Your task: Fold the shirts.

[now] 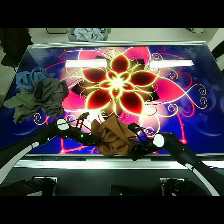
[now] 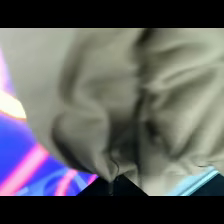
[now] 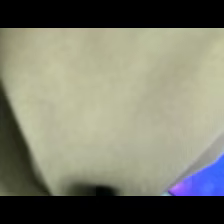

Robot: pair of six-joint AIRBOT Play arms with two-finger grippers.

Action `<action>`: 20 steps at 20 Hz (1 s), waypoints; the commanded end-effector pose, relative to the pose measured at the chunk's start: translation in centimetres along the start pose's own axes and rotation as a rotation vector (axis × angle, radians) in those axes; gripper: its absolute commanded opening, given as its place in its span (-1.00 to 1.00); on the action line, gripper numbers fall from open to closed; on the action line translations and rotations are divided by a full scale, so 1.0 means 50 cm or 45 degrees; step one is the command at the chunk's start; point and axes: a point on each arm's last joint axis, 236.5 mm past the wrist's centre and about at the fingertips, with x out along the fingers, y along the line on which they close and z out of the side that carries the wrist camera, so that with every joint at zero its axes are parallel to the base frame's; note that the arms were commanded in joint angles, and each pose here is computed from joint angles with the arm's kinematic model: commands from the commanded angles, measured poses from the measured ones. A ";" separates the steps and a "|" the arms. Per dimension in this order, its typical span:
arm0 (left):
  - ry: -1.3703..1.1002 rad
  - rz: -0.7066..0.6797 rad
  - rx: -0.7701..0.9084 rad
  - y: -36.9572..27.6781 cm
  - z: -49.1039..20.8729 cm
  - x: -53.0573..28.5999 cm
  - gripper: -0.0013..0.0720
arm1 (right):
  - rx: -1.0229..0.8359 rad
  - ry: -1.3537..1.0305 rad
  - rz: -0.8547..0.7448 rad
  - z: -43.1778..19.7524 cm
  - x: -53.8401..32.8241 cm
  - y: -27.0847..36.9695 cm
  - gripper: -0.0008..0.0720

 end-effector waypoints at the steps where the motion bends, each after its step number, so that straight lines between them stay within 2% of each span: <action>1: -0.162 0.025 0.178 -0.031 0.077 -0.076 -0.89 | -0.204 0.059 -0.324 0.010 -0.091 -0.089 -0.85; 3: -0.393 0.072 0.301 -0.068 0.165 -0.208 -0.89 | -0.335 -0.002 -0.718 0.061 -0.263 -0.176 -0.84; 6: -0.867 0.099 0.440 -0.166 0.259 -0.505 -0.89 | -0.400 -0.337 -1.346 0.140 -0.649 -0.222 -0.84; 8: -1.214 0.125 0.517 -0.243 0.253 -0.736 -0.89 | -0.347 -0.600 -1.562 0.128 -0.861 -0.182 -0.84; 11: -1.677 0.151 0.600 -0.353 0.154 -1.003 -0.89 | -0.233 -0.942 -1.585 0.081 -1.021 -0.109 -0.84; 15: -2.038 0.117 0.774 -0.485 -0.008 -1.161 -0.89 | -0.147 -1.253 -1.518 0.038 -1.124 -0.043 -0.84; 18: -2.211 0.172 0.810 -0.504 -0.067 -1.223 -0.89 | -0.100 -1.183 -1.536 -0.010 -1.135 -0.048 -0.84; 20: -2.190 0.268 0.765 -0.473 -0.054 -1.221 -0.89 | -0.029 -1.023 -1.444 -0.037 -1.072 -0.065 -0.84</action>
